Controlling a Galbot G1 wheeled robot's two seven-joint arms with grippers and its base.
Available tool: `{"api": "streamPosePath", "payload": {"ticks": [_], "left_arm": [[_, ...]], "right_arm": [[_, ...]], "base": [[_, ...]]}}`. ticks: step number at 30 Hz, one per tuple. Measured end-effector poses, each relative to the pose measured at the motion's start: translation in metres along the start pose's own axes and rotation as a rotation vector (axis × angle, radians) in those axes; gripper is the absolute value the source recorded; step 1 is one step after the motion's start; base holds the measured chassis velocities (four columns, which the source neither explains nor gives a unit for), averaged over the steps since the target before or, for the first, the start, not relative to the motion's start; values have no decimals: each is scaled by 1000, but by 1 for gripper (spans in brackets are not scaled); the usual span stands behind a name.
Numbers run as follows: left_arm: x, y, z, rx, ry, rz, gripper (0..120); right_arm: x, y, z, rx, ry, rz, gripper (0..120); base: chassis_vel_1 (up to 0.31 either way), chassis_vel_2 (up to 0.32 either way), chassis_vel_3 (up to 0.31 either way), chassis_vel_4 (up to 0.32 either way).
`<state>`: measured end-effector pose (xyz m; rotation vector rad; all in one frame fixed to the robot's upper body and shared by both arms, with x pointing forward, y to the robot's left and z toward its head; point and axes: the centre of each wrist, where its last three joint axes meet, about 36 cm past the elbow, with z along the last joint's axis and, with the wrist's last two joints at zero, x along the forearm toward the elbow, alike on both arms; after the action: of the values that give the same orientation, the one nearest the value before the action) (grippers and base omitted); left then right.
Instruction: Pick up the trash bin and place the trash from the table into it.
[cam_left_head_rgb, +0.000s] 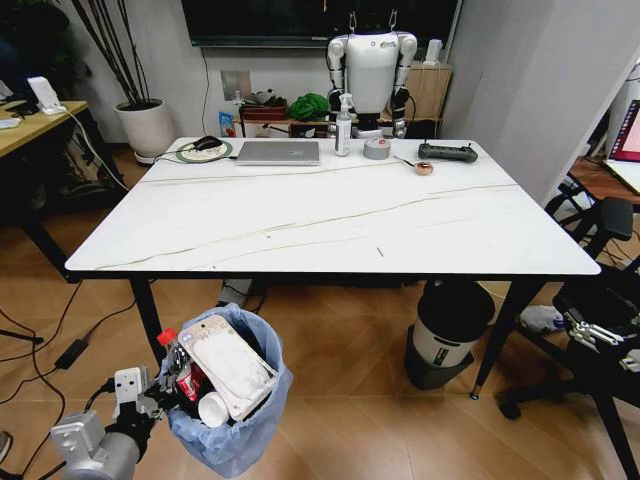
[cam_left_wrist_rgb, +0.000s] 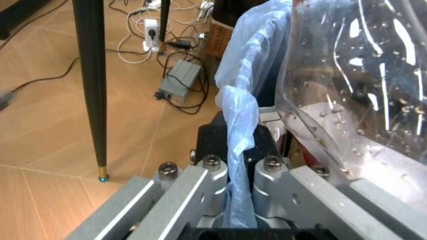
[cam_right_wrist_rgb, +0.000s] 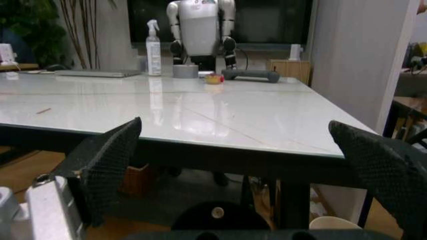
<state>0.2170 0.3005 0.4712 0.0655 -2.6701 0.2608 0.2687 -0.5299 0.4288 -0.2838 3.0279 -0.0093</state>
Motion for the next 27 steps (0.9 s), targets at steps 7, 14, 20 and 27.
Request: {"api": "streamPosePath", "payload": {"ticks": [7, 14, 20, 27], "left_arm": [[0, 0, 0, -1, 0, 0, 0], [0, 1, 0, 0, 0, -1, 0], [0, 1, -1, 0, -3, -2, 0], [0, 1, 0, 6, 0, -7, 0]], "right_arm": [[0, 0, 0, 0, 0, 0, 100], [0, 0, 0, 0, 0, 0, 100], [0, 0, 0, 0, 0, 0, 100], [0, 0, 0, 0, 0, 0, 100]], "base": [[0, 0, 0, 0], [0, 0, 0, 0], [0, 0, 0, 0], [0, 0, 0, 0]]}}
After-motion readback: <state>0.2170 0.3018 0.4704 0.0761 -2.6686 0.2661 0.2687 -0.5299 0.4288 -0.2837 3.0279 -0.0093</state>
